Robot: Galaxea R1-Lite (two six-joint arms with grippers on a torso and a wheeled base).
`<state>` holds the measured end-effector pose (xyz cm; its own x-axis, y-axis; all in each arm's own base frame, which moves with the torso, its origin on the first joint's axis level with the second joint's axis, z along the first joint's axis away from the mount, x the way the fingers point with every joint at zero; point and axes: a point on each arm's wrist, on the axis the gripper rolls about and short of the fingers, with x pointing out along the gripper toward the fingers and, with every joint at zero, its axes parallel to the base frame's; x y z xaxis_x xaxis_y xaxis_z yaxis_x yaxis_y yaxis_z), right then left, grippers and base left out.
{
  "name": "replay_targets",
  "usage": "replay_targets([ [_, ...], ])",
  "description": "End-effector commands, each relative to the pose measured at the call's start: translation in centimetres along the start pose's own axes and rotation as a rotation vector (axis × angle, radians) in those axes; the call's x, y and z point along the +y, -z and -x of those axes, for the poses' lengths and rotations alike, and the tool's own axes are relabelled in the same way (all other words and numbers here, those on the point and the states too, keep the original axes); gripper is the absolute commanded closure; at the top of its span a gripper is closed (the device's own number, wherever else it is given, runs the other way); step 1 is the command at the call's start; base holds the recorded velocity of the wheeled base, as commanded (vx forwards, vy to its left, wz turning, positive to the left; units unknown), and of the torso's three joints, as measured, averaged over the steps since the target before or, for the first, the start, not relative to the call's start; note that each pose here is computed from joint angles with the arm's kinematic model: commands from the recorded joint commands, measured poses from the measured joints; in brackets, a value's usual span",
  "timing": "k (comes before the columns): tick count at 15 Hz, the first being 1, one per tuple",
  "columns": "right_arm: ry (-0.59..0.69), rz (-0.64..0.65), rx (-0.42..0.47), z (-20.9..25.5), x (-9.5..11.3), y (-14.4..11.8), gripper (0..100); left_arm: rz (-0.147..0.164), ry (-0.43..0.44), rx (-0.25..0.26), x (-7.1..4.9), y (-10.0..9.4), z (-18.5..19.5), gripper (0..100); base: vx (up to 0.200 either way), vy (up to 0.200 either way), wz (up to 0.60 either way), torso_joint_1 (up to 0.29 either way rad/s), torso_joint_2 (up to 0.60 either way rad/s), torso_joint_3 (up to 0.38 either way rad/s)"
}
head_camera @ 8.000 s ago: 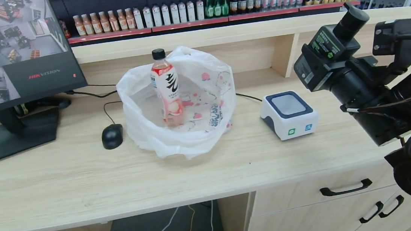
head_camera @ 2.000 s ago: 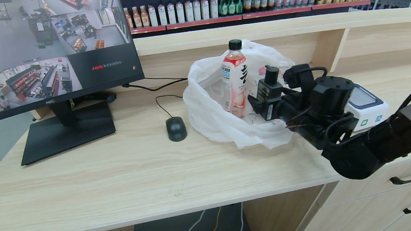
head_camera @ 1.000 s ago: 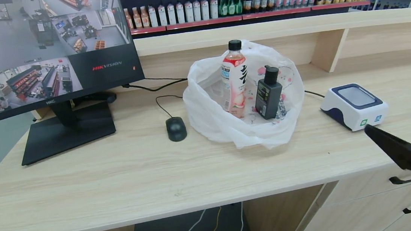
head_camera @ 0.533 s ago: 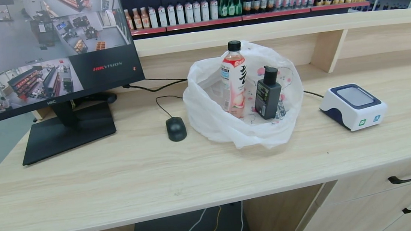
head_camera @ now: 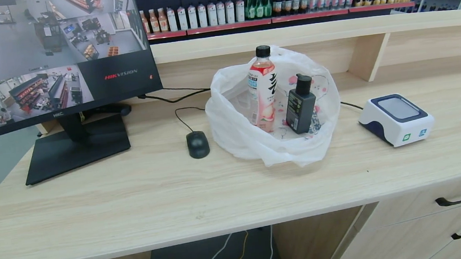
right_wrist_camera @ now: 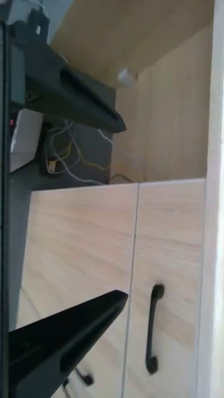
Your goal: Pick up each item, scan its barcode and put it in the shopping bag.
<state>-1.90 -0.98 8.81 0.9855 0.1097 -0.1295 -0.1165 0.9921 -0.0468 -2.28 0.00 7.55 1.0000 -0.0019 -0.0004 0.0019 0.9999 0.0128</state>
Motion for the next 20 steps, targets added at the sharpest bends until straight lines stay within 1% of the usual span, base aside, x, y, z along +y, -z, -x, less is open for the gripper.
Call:
replay_targets([
  [1, 0.127, -0.016, 0.004, 0.1, 0.2, 0.0, 0, 0.002, 0.000, 0.000, 0.0, 0.0, 0.0, 0, 0.000, 0.000, 0.00, 0.000, 0.00, 0.000],
  [2, 0.139, -0.021, -0.003, 0.1, 0.3, 0.0, 0, 0.002, 0.000, 0.000, 0.0, 0.0, 0.0, 0, 0.000, 0.000, 0.00, 0.000, 0.00, 0.000],
  [3, 0.230, -0.038, -0.021, 0.0, 0.1, 0.1, 0, 0.002, 0.000, 0.000, 0.0, 0.0, 0.0, 0, 0.000, 0.000, 0.00, 0.000, 0.00, 0.000],
  [4, 0.256, -0.046, -0.036, -0.1, 0.0, 0.1, 0, 0.002, 0.000, 0.000, 0.0, 0.0, 0.0, 0, 0.000, 0.000, 0.00, 0.000, 0.00, 0.000],
  [6, 0.268, -0.044, -0.023, -0.2, 0.1, 0.1, 0, 0.002, 0.000, 0.000, 0.0, 0.0, 0.0, 0, 0.000, 0.000, 0.00, 0.000, 0.00, 0.000],
  [8, 0.309, -0.047, -0.013, -0.2, 0.1, 0.0, 0, 0.002, 0.000, 0.000, 0.0, 0.0, 0.0, 0, 0.000, 0.000, 0.00, 0.000, 0.00, 0.000],
  [9, 0.380, -0.051, -0.030, 0.0, 0.3, 0.1, 0, 0.002, 0.000, 0.000, 0.0, 0.0, 0.0, 0, 0.000, 0.000, 0.00, 0.000, 0.00, 0.000],
  [10, 0.406, -0.055, -0.086, 0.5, 0.4, 0.3, 0, 0.004, 0.000, 0.000, 0.0, 0.0, 0.0, 0, 0.000, 0.000, 0.00, 0.000, 0.00, 0.000],
  [11, 0.361, -0.058, -0.122, 0.7, 0.6, 0.4, 0, 0.004, 0.000, 0.000, 0.0, 0.0, 0.0, 0, 0.000, 0.000, 0.00, 0.000, 0.00, 0.000],
  [12, 0.234, -0.083, -0.134, 0.5, 0.8, 0.7, 0, 0.004, 0.000, 0.000, 0.0, 0.0, 0.0, 0, 0.000, 0.000, 0.00, 0.000, 0.00, 0.000],
  [13, 0.172, -0.080, -0.157, 0.3, 0.9, 0.7, 0, 0.004, 0.000, 0.000, 0.0, 0.0, 0.0, 0, 0.000, 0.000, 0.00, 0.000, 0.00, 0.000],
  [14, 0.146, -0.050, -0.160, 0.3, 1.0, 0.7, 0, 0.005, 0.000, 0.000, 0.0, 0.0, 0.0, 0, 0.000, 0.000, 0.00, 0.000, 0.00, 0.000],
  [15, 0.124, -0.035, -0.124, 0.1, 1.0, 1.2, 0, 0.005, 0.000, 0.000, 0.0, 0.0, 0.0, 0, 0.000, 0.000, 0.00, 0.000, 0.00, 0.000],
  [18, 0.121, -0.102, -0.130, 0.1, 1.0, 1.2, 0, 0.007, 0.000, 0.000, 0.0, 0.0, 0.0, 0, 0.000, 0.000, 0.00, 0.000, 0.00, 0.000],
  [20, 0.122, -0.099, -0.130, 0.1, 1.0, 1.2, 0, 0.008, -0.002, 0.000, 0.0, 0.0, 0.0, 0, -0.200, 0.000, 0.00, 0.000, 0.00, 0.005],
])
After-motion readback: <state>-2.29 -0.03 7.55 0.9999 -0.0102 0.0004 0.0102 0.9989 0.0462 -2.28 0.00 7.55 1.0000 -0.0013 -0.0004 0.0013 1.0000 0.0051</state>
